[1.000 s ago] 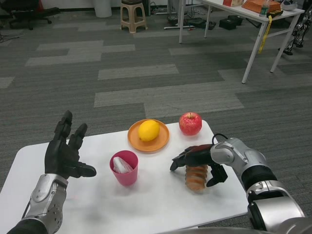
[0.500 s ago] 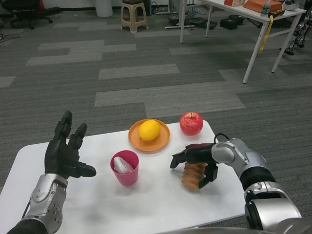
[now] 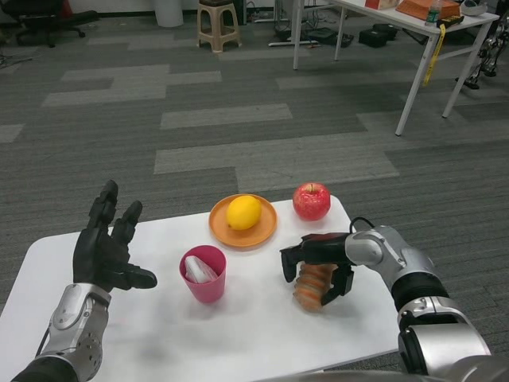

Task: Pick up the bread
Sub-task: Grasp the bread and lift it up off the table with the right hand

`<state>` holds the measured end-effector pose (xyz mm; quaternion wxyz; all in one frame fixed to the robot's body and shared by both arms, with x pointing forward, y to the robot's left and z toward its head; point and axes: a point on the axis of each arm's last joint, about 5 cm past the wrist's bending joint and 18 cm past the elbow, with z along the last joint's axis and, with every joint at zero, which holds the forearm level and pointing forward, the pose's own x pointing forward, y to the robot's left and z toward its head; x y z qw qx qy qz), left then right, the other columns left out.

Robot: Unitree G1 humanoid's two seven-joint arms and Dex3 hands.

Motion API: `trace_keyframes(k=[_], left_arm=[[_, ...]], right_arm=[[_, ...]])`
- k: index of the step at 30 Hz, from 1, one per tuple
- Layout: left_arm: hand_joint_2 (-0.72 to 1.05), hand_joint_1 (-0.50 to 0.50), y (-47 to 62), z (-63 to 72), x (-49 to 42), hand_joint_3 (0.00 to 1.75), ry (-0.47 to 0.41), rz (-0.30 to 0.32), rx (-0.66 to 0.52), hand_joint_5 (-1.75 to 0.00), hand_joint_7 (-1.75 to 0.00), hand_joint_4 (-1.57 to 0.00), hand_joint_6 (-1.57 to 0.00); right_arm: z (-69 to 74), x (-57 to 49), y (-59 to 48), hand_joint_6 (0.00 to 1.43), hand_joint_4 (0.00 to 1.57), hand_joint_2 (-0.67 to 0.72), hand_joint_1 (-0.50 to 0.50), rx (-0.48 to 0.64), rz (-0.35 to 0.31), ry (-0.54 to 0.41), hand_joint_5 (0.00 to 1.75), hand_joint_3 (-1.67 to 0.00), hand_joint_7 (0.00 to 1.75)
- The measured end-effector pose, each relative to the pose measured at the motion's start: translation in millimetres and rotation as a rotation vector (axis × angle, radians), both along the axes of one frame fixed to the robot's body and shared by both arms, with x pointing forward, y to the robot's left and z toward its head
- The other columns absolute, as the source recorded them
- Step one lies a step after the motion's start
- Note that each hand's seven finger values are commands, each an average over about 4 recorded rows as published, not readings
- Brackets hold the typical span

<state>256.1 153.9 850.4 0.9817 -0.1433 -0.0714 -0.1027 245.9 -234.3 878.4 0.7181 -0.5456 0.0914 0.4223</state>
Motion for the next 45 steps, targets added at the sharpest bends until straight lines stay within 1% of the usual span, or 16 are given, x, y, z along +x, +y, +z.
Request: trace_keyframes(k=[1, 3, 5, 8, 10, 16, 20, 24, 31, 35, 37, 40, 45], left_arm=[[-0.46, 0.5, 0.0, 0.0, 0.0, 0.09, 0.0, 0.0, 0.0, -0.41, 0.0, 0.0, 0.0], [-0.46, 0.5, 0.0, 0.0, 0.0, 0.09, 0.0, 0.0, 0.0, -0.41, 0.0, 0.0, 0.0], [-0.46, 0.5, 0.0, 0.0, 0.0, 0.09, 0.0, 0.0, 0.0, -0.41, 0.0, 0.0, 0.0], [-0.46, 0.5, 0.0, 0.0, 0.0, 0.09, 0.0, 0.0, 0.0, -0.41, 0.0, 0.0, 0.0], [-0.46, 0.5, 0.0, 0.0, 0.0, 0.09, 0.0, 0.0, 0.0, -0.41, 0.0, 0.0, 0.0], [-0.46, 0.5, 0.0, 0.0, 0.0, 0.09, 0.0, 0.0, 0.0, -0.41, 0.0, 0.0, 0.0], [-0.46, 0.5, 0.0, 0.0, 0.0, 0.07, 0.0, 0.0, 0.0, -0.41, 0.0, 0.0, 0.0], [-0.46, 0.5, 0.0, 0.0, 0.0, 0.09, 0.0, 0.0, 0.0, -0.41, 0.0, 0.0, 0.0], [-0.46, 0.5, 0.1, 0.0, -0.1, 0.09, 0.0, 0.0, 0.0, -0.41, 0.0, 0.0, 0.0], [-0.46, 0.5, 0.2, 0.0, -0.2, 0.09, -0.001, 0.0, 0.0, -0.41, 0.0, 0.0, 0.0], [-0.46, 0.5, 0.2, 0.1, -0.2, 0.09, -0.002, 0.0, -0.001, -0.41, 0.0, 0.0, 0.0], [-0.46, 0.5, 0.1, 0.3, -0.1, 0.09, -0.003, -0.001, -0.001, -0.41, 0.0, 0.0, 0.0], [-0.46, 0.5, 0.1, 0.4, -0.1, 0.09, -0.004, 0.0, -0.002, -0.41, 0.0, 0.0, 0.0]], right_arm=[[0.0, -0.4, 0.0, 0.0, 0.0, -0.54, -0.17, 0.011, -0.005, -0.004, 1.14, -0.73, 1.4], [-0.1, -1.3, 0.0, 0.0, 0.0, -0.51, -0.17, 0.038, -0.017, -0.012, 1.21, -0.93, 1.47], [-0.1, -1.9, 0.4, 0.0, 0.0, -0.48, -0.16, 0.057, -0.025, -0.018, 1.26, -1.17, 1.54], [-0.2, -2.3, 0.6, 0.02, 0.0, -0.48, -0.15, 0.066, -0.03, -0.018, 1.26, -1.27, 1.54], [-0.2, -2.8, 0.2, 0.05, 0.0, -0.48, -0.17, 0.071, -0.035, -0.017, 1.26, -1.27, 1.54], [0.0, -4.5, -1.5, 0.07, 0.0, -0.48, -0.17, 0.089, -0.052, -0.019, 1.26, -1.27, 1.54], [-1.2, -6.8, -2.0, 0.11, 0.0, -0.48, -0.17, 0.118, -0.074, -0.021, 1.26, -1.27, 1.61], [-0.4, -8.1, -2.4, 0.11, 0.0, -0.48, -0.17, 0.163, -0.093, -0.034, 1.26, -1.27, 1.61], [7.2, -10.5, -3.4, 0.11, 0.0, -0.48, -0.17, 0.316, -0.168, -0.105, 1.26, -1.27, 1.61], [7.6, -14.1, -0.5, 0.11, 0.0, -0.48, -0.17, 0.471, -0.224, -0.117, 1.26, -1.27, 1.61], [6.2, -15.8, 2.3, 0.13, 0.0, -0.48, -0.17, 0.557, -0.245, -0.108, 1.26, -1.31, 1.61], [5.6, -17.1, 6.2, 0.14, 0.0, -0.48, -0.17, 0.654, -0.258, -0.101, 1.26, -1.29, 1.61], [5.0, -20.1, 12.4, 0.14, 0.0, -0.49, -0.17, 0.784, -0.273, -0.111, 1.26, -1.27, 1.54]])
